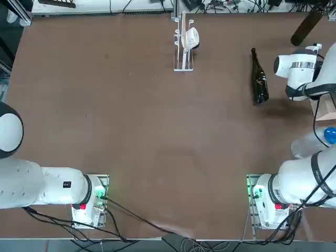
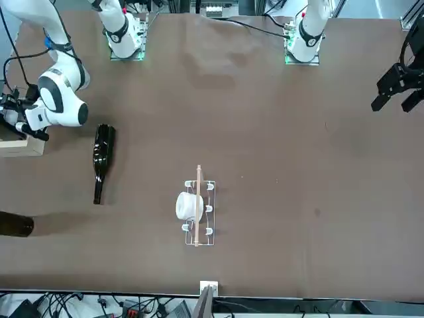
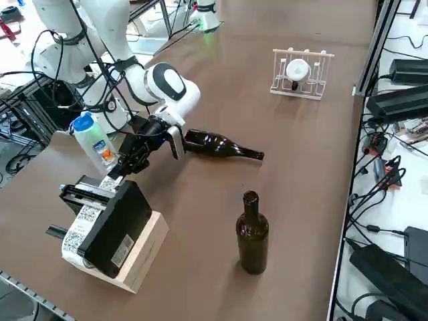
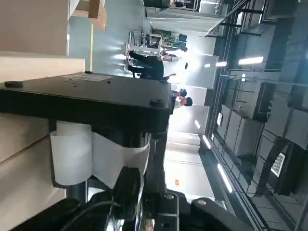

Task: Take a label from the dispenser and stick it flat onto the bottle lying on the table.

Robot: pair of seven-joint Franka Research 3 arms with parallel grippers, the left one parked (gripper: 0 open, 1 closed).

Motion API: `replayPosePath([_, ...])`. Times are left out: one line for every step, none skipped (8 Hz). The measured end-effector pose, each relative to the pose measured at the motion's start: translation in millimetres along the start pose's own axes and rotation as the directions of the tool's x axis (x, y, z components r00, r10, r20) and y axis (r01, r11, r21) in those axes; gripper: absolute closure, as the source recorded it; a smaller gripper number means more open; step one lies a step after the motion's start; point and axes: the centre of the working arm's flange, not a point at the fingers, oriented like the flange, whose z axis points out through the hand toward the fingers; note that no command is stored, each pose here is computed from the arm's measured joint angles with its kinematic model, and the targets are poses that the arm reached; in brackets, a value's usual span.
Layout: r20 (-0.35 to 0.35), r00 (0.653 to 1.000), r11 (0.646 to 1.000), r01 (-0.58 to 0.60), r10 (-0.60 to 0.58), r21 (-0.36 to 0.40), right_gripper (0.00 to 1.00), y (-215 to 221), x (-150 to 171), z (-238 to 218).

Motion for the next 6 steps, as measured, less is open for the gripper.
replayPosePath([0.000, 1.000, 1.000, 0.000, 0.000, 0.000, 0.93, 0.1, 0.1, 0.0])
replayPosePath([0.000, 1.000, 1.000, -0.001, 0.001, 0.000, 0.98, 0.4, 0.3, 0.1])
replayPosePath([0.000, 1.000, 1.000, -0.002, 0.002, 0.000, 0.99, 0.6, 0.5, 0.1])
replayPosePath([0.001, 1.000, 1.000, -0.003, 0.003, -0.001, 0.99, 1.1, 0.9, 0.2])
replayPosePath([0.002, 1.000, 1.000, -0.005, 0.005, -0.003, 0.99, 2.1, 1.6, 0.5])
replayPosePath([0.002, 1.000, 1.000, -0.009, 0.009, -0.004, 0.99, 3.5, 2.6, 0.6])
